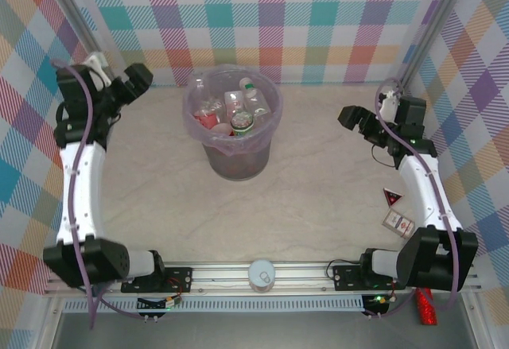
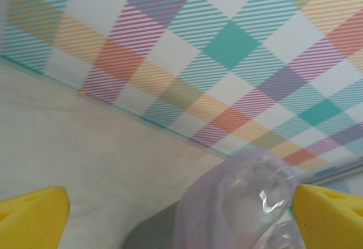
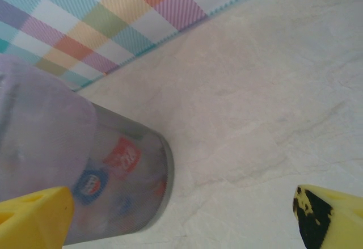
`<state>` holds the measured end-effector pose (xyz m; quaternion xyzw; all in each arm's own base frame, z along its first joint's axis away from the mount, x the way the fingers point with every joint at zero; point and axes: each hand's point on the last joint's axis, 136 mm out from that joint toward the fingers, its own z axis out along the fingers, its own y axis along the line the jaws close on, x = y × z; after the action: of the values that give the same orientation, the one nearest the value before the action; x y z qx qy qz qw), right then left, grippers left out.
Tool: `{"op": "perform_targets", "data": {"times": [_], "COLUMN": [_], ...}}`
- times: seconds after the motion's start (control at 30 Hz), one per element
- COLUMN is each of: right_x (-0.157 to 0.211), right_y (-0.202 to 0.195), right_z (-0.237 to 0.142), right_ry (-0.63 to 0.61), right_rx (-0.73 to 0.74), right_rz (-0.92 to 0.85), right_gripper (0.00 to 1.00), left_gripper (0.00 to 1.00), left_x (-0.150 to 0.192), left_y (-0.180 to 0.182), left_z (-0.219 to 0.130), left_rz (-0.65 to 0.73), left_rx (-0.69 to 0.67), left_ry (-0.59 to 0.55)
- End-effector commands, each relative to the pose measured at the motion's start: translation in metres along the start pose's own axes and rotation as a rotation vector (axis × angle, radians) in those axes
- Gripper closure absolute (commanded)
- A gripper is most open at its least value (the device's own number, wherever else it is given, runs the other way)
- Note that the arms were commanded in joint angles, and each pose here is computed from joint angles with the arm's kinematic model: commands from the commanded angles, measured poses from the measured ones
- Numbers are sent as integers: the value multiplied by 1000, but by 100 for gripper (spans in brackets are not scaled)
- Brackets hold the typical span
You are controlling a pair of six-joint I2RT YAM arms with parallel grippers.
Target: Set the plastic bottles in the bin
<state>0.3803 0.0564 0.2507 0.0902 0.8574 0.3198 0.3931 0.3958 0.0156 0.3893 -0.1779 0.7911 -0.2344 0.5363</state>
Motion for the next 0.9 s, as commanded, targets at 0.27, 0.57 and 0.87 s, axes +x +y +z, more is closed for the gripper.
{"op": "perform_targets", "data": {"times": [0.27,0.57,0.87], "right_x": [35,53,69], "right_y": [-74,-106,-113], "right_z": [49,65,74], "right_ry": [-1,-48,-115], "right_rx": [299,420,434], "right_rz": [-151,-290,-424], "right_gripper": [1,1,1], "left_gripper": [0,0,0], "left_x": [129,179,207], "left_y": [144,156,161], "left_z": [15,42,69], "left_rz": [121,232,351], "left_rx": [-431,-438,-406], "left_ry": [-8,6,-27]}}
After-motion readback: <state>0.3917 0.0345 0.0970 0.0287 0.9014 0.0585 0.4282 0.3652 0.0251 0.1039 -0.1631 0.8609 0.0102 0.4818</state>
